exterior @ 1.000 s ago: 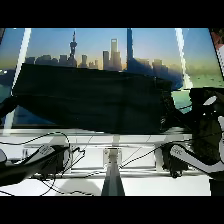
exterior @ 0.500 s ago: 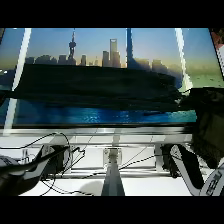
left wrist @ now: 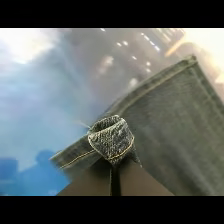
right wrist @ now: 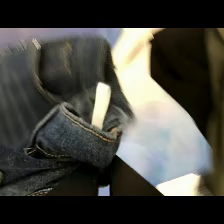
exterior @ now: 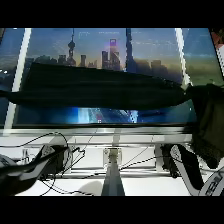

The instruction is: Fold the clothes and pants, and hang the long-sleeved shirts on hangers.

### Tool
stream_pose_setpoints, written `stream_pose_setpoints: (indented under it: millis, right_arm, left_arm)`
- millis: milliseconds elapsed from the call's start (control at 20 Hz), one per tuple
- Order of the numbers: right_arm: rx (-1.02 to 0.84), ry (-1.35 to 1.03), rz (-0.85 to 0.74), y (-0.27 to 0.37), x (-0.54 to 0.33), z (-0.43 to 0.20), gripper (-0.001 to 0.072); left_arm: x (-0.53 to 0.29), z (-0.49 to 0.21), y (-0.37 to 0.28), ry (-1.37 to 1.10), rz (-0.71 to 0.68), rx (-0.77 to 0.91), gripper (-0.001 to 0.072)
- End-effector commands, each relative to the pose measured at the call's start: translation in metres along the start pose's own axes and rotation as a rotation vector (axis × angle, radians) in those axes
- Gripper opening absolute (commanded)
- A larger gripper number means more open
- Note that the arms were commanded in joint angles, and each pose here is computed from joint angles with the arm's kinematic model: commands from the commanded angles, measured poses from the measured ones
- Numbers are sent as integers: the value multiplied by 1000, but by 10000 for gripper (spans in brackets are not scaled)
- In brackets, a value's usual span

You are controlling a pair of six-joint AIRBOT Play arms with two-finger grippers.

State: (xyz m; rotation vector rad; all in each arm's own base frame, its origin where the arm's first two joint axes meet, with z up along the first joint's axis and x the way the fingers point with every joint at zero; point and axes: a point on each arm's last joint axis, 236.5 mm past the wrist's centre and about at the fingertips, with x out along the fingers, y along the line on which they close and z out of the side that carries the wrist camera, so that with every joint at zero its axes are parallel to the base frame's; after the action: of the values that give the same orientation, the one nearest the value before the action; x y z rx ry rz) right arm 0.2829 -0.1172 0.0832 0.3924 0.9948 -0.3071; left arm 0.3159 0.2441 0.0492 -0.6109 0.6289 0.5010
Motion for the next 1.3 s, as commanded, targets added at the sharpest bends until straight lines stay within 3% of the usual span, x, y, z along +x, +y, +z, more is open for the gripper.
stream_pose_setpoints:
  millis: [0, 300, 400, 450, 500, 550, 650, 850, 1100, 1250]
  right_arm:
    - [157, -71, 145, 20, 56, 44, 21]
    - [518, -57, 279, 24, 159, 67, 21]
    - [558, -79, 275, 24, 176, 72, 22]
    - [529, -98, 264, 27, 181, 74, 83]
    - [478, -121, 258, 32, 182, 78, 346]
    - [403, -140, 258, 39, 182, 81, 611]
    - [274, -152, 273, 55, 177, 87, 636]
    - [205, -148, 304, 70, 162, 101, 634]
    - [129, -102, 294, 72, 158, 94, 634]
    - [106, -56, 295, 73, 159, 83, 633]
  left_arm:
    - [54, 2, -39, 88, -64, -5, 17]
    - [145, 2, -104, 123, -132, -32, 21]
    - [156, 8, -130, 95, -170, -30, 23]
    - [157, 14, -141, 61, -178, -11, 138]
    - [157, 22, -148, 25, -184, 10, 510]
    - [154, 27, -154, 2, -190, 27, 688]
    - [145, 31, -156, -4, -198, 56, 698]
    - [114, 32, -114, 88, -128, 108, 683]
    - [74, -37, -2, 410, 60, -36, 683]
    - [77, -79, 17, 396, 64, -191, 684]
